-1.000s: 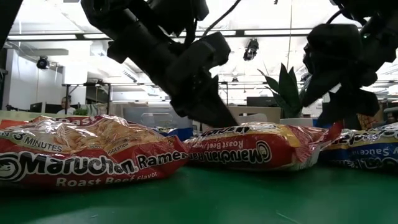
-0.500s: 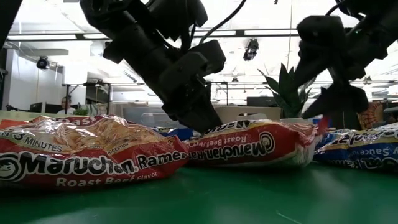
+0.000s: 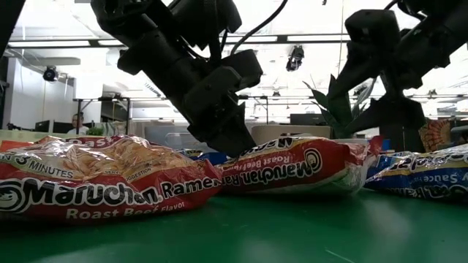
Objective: Sort Maruchan noodles
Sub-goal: Put the orange noodle pack into the gray bin
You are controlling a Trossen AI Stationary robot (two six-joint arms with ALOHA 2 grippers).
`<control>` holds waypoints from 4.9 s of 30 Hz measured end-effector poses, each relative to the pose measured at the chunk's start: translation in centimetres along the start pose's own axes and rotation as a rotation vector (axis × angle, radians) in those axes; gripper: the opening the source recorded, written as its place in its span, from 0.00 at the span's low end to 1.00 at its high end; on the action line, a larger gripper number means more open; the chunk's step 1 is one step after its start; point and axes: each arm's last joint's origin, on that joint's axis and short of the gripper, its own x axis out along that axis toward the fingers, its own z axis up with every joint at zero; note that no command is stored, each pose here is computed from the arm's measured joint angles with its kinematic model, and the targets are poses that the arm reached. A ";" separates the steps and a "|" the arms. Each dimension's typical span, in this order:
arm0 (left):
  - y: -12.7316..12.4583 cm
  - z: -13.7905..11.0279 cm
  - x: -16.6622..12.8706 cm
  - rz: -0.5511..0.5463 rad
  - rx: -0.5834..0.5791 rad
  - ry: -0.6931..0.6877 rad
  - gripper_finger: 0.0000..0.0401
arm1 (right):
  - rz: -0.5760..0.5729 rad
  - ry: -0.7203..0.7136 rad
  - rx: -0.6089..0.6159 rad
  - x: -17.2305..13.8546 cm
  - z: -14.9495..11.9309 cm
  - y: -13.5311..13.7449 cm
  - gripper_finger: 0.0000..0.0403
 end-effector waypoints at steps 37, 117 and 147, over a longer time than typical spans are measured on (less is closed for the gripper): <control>0.1 -0.4 0.1 0.019 -0.002 0.006 0.09 | -0.002 -0.017 -0.072 8.0 -0.7 0.8 0.76; 3.8 3.2 -21.3 0.140 0.571 -0.625 0.09 | -0.343 -0.007 -1.070 -2.3 16.4 11.0 0.03; 6.6 0.4 -25.2 0.508 0.480 -0.690 0.09 | -0.501 0.320 -1.789 3.7 20.3 10.9 0.03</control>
